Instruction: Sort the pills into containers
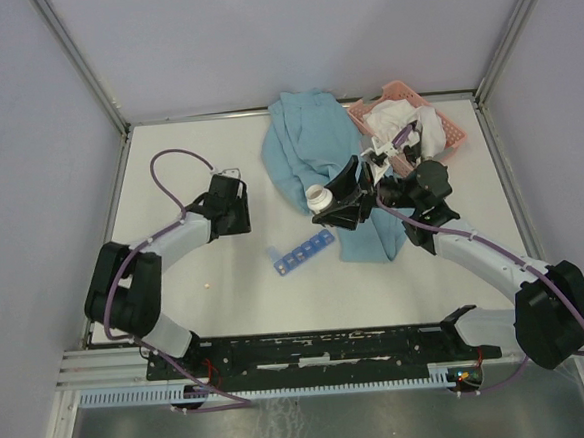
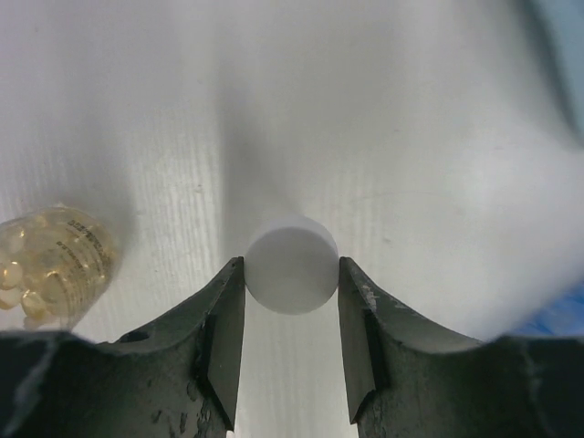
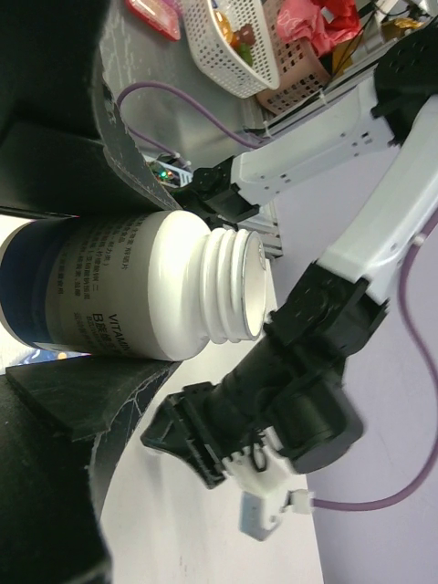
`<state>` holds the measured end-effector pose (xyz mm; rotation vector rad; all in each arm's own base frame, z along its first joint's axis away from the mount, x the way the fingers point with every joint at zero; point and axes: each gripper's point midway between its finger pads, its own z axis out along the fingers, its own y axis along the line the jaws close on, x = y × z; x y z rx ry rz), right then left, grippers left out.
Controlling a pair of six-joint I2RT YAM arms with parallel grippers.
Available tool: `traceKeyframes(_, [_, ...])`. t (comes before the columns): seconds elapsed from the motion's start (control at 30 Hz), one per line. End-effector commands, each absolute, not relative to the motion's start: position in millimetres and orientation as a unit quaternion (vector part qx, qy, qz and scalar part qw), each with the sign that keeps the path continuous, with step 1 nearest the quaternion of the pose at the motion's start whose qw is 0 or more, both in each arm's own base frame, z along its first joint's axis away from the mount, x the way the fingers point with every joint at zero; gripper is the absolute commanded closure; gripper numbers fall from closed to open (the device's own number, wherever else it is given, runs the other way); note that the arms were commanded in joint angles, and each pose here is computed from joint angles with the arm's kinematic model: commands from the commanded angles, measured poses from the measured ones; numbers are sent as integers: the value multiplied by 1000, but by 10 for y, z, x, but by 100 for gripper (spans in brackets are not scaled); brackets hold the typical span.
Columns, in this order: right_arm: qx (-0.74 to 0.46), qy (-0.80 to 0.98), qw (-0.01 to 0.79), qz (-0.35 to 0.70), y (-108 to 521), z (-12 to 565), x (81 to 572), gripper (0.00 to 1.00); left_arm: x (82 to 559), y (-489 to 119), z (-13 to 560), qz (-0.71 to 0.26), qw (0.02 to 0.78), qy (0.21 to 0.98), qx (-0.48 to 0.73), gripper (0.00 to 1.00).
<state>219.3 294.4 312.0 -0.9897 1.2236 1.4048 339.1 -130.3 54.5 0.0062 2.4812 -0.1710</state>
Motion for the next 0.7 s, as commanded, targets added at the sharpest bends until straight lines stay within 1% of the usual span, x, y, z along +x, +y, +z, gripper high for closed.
traceKeyframes(0.0, [-454, 480, 503, 557, 2946, 3203, 2190, 87, 3294, -1850, 1324, -244, 395, 886, 19, 68])
traceKeyframes(0.17, [-490, 491, 464, 551, 2931, 3097, 2113, 87, 2885, -2175, 1937, -411, 433, 802, 13, 69])
traceKeyframes(0.33, [-512, 496, 449, 539, 2903, 3059, 2076, 87, 2490, -2306, 2430, -528, 461, 714, 11, 69])
traceKeyframes(0.43, [-526, 501, 442, 526, 2877, 3023, 2060, 87, 2322, -2341, 2652, -571, 471, 673, 9, 69])
traceKeyframes(0.67, [-560, 501, 438, 495, 2805, 2996, 2026, 87, 2095, -2495, 2955, -616, 475, 628, 27, 69])
